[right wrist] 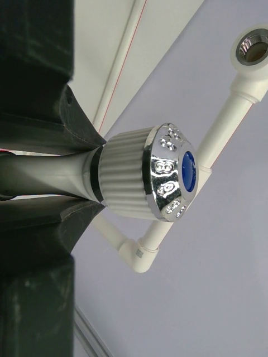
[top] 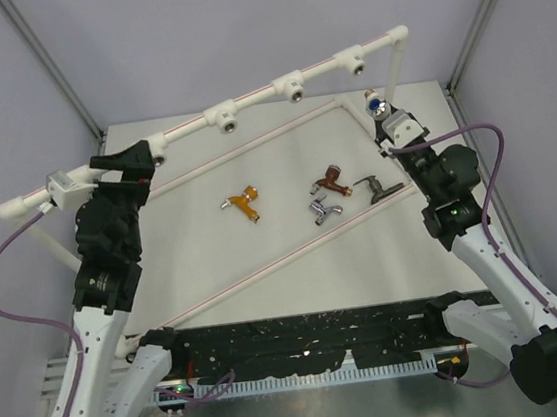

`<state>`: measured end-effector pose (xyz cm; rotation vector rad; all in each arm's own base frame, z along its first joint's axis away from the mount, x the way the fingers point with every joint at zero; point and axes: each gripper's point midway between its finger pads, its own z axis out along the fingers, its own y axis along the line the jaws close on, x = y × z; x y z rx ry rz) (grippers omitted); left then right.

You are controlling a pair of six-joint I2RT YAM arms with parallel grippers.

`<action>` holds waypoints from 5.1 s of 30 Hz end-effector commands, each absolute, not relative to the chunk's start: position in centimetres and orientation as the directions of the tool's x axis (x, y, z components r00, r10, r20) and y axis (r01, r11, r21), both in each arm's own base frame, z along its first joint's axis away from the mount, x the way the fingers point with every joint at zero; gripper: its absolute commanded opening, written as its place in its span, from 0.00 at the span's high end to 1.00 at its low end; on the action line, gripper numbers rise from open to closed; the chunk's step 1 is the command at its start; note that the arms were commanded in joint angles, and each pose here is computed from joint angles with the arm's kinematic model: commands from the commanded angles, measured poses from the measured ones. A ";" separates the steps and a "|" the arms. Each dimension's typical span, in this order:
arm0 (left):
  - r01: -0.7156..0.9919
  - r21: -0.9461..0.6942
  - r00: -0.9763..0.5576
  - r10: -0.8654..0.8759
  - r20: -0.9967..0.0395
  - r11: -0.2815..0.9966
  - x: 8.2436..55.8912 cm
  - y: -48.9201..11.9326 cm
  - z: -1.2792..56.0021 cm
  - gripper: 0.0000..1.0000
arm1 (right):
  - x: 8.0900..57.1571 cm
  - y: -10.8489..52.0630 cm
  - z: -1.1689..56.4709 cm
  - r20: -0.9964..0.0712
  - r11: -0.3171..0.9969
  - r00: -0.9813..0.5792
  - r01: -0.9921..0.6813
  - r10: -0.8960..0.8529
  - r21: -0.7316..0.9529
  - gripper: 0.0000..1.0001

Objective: Install the water faucets

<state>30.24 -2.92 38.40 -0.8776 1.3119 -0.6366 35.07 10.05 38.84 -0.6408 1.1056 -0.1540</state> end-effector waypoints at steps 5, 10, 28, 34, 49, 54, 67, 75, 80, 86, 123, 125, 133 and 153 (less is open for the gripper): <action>0.088 -0.929 0.334 -0.889 -0.312 0.359 32.2 -1.8 42.3 0.05 | 35.3 8.6 41.2 -0.677 0.783 0.551 -0.067 -0.488 -0.619 0.94; 0.087 -0.924 0.355 -0.879 -0.320 0.371 32.4 -1.5 42.3 0.22 | 36.4 8.9 40.9 -0.513 0.683 0.620 0.051 -0.594 -0.729 0.94; -0.091 -0.863 0.336 -0.800 -0.497 0.497 29.7 0.3 42.1 0.88 | 38.8 10.4 42.6 -0.150 0.454 0.690 0.283 -0.708 -0.845 0.95; -0.118 -0.843 0.312 -0.786 -0.534 0.526 29.6 0.5 41.4 0.87 | 39.4 10.8 42.2 -0.030 0.344 0.663 0.348 -0.748 -0.872 0.95; -0.111 -0.748 0.235 -0.714 -0.659 0.654 29.4 -0.5 41.7 0.83 | 39.7 11.4 42.4 0.080 0.258 0.654 0.404 -0.752 -0.878 0.95; -0.097 -0.742 0.211 -0.714 -0.667 0.664 29.4 -1.0 41.7 0.85 | 40.3 11.3 42.2 0.095 0.226 0.636 0.405 -0.766 -0.886 0.95; -0.066 -0.739 0.201 -0.716 -0.668 0.670 29.4 -1.5 42.2 0.89 | 42.0 11.1 39.9 0.120 0.116 0.592 0.345 -0.797 -0.931 0.95; -0.040 -0.737 0.176 -0.721 -0.670 0.675 29.6 -2.2 42.2 0.92 | 42.1 11.3 40.3 0.125 0.100 0.586 0.336 -0.801 -0.937 0.95; -0.031 -0.728 0.159 -0.716 -0.680 0.685 29.7 -2.5 42.0 0.93 | 41.3 11.1 42.1 0.124 0.093 0.578 0.332 -0.807 -0.939 0.95; -0.032 -0.721 0.151 -0.709 -0.689 0.693 29.6 -2.5 41.7 0.94 | 41.6 10.9 42.6 0.050 0.112 0.588 0.236 -0.807 -0.965 0.95; -0.002 -0.503 0.198 -0.493 -0.847 0.864 27.4 -2.0 42.4 0.55 | 42.7 13.6 42.8 -0.865 0.848 0.495 -0.422 -0.081 -0.322 0.95; 0.009 -0.484 0.199 -0.476 -0.857 0.875 27.1 -2.2 42.7 0.47 | 42.6 13.7 42.7 -0.885 0.855 0.465 -0.448 -0.027 -0.261 0.95; 0.009 -0.397 0.182 -0.392 -0.902 0.918 26.1 -2.3 43.3 0.28 | 42.9 13.7 41.8 -0.912 0.859 0.327 -0.510 0.247 0.049 0.95; -0.002 -0.235 -0.106 -0.234 -0.966 0.972 26.5 -3.7 41.3 0.21 | 43.9 14.1 40.2 -0.805 0.754 0.141 -0.472 0.576 0.457 0.94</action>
